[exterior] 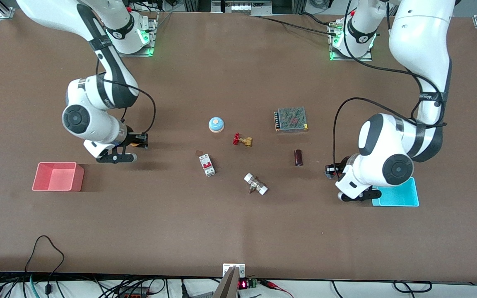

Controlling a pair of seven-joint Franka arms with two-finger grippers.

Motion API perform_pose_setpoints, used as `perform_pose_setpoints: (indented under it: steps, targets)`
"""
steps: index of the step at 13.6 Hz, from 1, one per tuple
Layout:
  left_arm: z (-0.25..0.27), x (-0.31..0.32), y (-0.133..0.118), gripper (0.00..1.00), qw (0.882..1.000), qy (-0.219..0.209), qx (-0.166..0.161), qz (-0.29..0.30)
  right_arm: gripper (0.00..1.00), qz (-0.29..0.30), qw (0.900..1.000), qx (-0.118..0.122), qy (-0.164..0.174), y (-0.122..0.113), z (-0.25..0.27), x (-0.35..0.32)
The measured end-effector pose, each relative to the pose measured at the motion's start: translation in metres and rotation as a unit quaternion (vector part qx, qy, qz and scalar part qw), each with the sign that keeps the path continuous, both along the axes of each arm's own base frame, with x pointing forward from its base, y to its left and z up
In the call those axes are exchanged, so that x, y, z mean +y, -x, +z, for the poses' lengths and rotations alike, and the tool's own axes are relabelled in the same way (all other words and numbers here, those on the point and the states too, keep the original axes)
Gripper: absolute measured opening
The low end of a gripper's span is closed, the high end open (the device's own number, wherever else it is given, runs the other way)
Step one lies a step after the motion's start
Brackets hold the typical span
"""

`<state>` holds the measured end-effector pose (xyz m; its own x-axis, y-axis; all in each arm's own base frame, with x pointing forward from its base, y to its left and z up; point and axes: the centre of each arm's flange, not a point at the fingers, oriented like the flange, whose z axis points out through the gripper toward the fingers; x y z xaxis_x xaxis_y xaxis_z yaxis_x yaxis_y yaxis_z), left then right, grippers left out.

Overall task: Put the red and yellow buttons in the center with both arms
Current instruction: 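Lift the yellow button with the right gripper while the left gripper lifts the red button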

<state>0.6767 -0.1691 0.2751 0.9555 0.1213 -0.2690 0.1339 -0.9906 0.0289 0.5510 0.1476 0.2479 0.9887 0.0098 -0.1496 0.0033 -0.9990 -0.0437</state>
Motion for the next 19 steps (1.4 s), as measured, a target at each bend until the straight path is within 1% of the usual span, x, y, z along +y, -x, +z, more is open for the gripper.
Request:
perform_pose_setpoints:
  steps: [2, 4, 6, 7, 8, 9, 10, 13, 14, 15, 16, 17, 18, 19]
  targets:
    - [-0.022, -0.002, 0.002, 0.41, 1.000, 0.000, -0.002, 0.003, 0.42, -0.003, 1.000, -0.006, 0.001, 0.017, -0.015, -0.002]
    - [-0.036, -0.004, 0.006, 0.41, 1.000, -0.001, 0.000, 0.003, 0.42, -0.006, 1.000, -0.021, -0.001, 0.028, -0.026, -0.005]
    - [-0.038, -0.004, 0.008, 0.41, 1.000, -0.001, 0.002, 0.002, 0.42, -0.006, 1.000, -0.023, -0.001, 0.035, -0.034, -0.007]
    - [-0.038, -0.004, 0.008, 0.47, 1.000, -0.001, 0.002, 0.002, 0.42, -0.006, 1.000, -0.022, 0.000, 0.036, -0.035, -0.007]
    - [-0.038, -0.004, 0.008, 0.59, 1.000, -0.001, 0.002, 0.002, 0.42, -0.003, 1.000, -0.021, -0.001, 0.037, -0.035, -0.004]
    - [-0.038, -0.004, 0.008, 0.64, 1.000, -0.001, 0.002, 0.002, 0.42, 0.000, 1.000, -0.020, 0.000, 0.039, -0.036, 0.000]
    - [-0.038, -0.004, 0.008, 0.66, 1.000, -0.001, 0.002, 0.002, 0.42, 0.004, 1.000, -0.018, 0.000, 0.042, -0.038, 0.003]
    - [-0.035, -0.004, 0.006, 0.86, 1.000, -0.001, -0.003, 0.003, 0.42, 0.016, 1.000, -0.014, 0.002, 0.047, -0.043, 0.013]
    - [-0.029, -0.003, 0.004, 0.86, 1.000, 0.000, -0.009, 0.004, 0.42, 0.020, 1.000, -0.014, 0.003, 0.048, -0.043, 0.015]
    - [-0.020, -0.002, 0.001, 0.91, 1.000, 0.001, -0.016, 0.005, 0.42, 0.025, 1.000, -0.014, 0.004, 0.048, -0.043, 0.017]
    - [-0.008, 0.000, -0.001, 1.00, 1.000, 0.002, -0.026, 0.007, 0.42, 0.030, 0.999, -0.015, 0.006, 0.049, -0.043, 0.018]
    - [0.007, 0.003, -0.003, 1.00, 0.999, 0.003, -0.035, 0.009, 0.42, 0.031, 0.999, -0.015, 0.007, 0.049, -0.043, 0.018]
    - [0.024, 0.008, -0.004, 1.00, 0.999, 0.001, -0.042, 0.010, 0.48, 0.028, 0.999, -0.016, 0.007, 0.049, -0.043, 0.018]
    - [0.043, 0.016, -0.005, 1.00, 0.999, -0.004, -0.048, 0.011, 0.56, 0.020, 1.000, -0.021, 0.007, 0.046, -0.040, 0.018]
